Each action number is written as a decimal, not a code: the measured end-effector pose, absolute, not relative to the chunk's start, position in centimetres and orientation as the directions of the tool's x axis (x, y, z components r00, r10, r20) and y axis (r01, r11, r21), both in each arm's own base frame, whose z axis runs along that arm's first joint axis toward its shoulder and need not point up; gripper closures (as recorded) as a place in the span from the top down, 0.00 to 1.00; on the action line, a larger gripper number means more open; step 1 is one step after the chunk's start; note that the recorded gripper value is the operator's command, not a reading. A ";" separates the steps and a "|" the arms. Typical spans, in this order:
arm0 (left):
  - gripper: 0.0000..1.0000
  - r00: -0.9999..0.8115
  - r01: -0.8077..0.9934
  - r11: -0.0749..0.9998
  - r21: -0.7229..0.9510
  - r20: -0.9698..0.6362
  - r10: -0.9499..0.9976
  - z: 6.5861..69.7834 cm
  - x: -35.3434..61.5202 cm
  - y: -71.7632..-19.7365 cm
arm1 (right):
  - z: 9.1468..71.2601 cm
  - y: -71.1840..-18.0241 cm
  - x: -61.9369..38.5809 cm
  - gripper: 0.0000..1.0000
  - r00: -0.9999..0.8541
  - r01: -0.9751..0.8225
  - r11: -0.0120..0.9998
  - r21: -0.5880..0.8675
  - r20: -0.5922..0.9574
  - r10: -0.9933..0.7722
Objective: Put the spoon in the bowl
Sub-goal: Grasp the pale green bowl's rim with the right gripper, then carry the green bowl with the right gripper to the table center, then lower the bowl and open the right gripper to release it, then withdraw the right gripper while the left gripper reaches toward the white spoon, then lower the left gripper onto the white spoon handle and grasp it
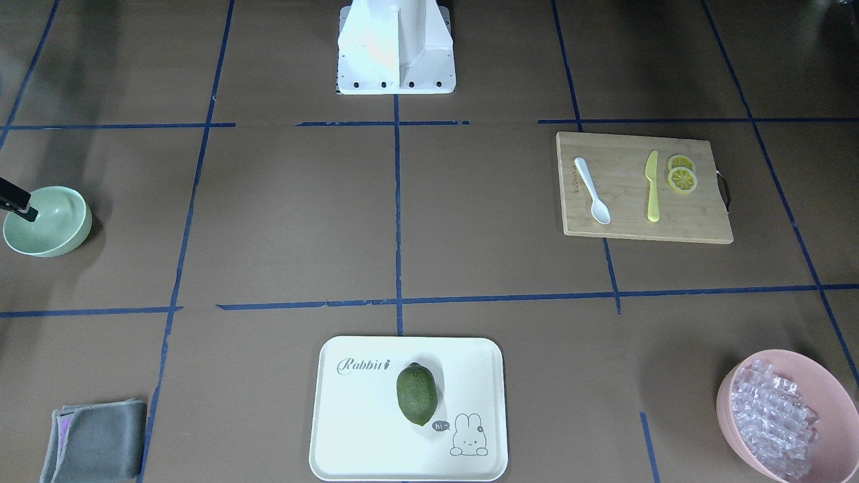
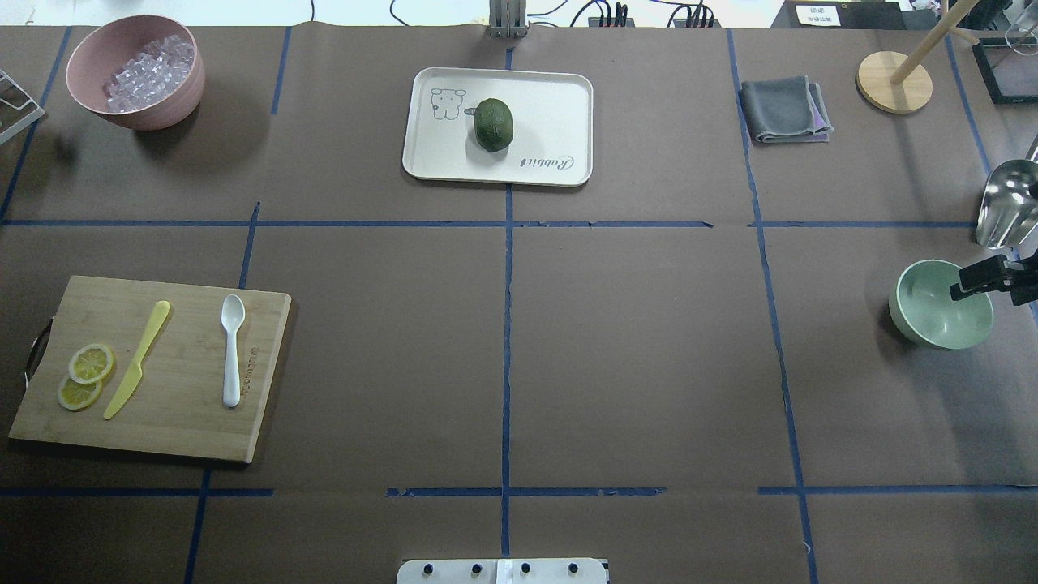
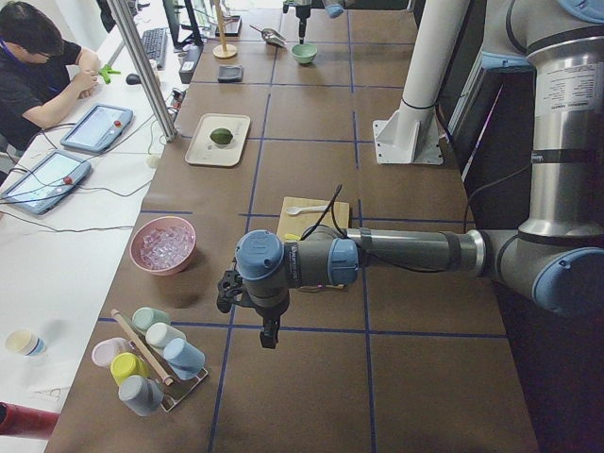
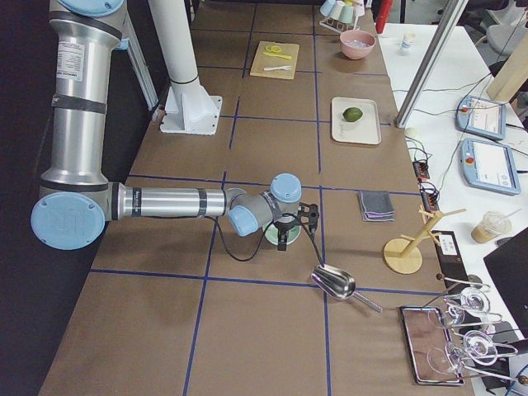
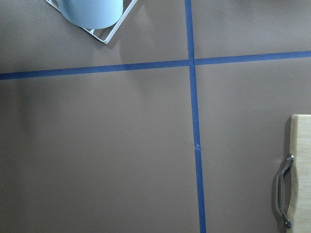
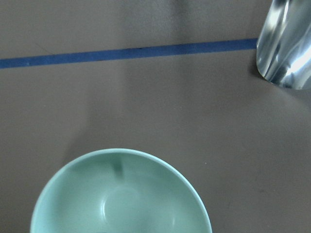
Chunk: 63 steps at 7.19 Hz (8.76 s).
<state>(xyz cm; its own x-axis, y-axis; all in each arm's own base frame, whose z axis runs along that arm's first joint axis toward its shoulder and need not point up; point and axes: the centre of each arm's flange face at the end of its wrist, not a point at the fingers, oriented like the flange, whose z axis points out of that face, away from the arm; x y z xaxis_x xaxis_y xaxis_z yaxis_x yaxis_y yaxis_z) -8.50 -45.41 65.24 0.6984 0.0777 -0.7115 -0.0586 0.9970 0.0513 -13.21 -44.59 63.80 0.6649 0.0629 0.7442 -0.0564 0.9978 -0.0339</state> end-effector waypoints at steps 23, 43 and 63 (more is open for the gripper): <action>1.00 0.696 -0.028 0.998 0.061 -0.715 0.063 63.6 -8.5 -42.5 | 21.7 -37.4 -54.2 0.02 0.536 -0.225 0.964 -0.145 0.807 0.246; 0.99 0.638 0.053 0.995 0.081 -0.769 0.029 39.5 11.2 -42.3 | 21.9 -47.8 -36.5 1.00 0.641 -0.196 0.980 -0.025 0.754 0.147; 0.79 0.705 0.159 0.987 0.017 -0.701 -0.102 44.3 38.3 -39.4 | 36.8 -53.2 -14.7 1.00 0.705 -0.001 0.990 0.140 0.702 -0.098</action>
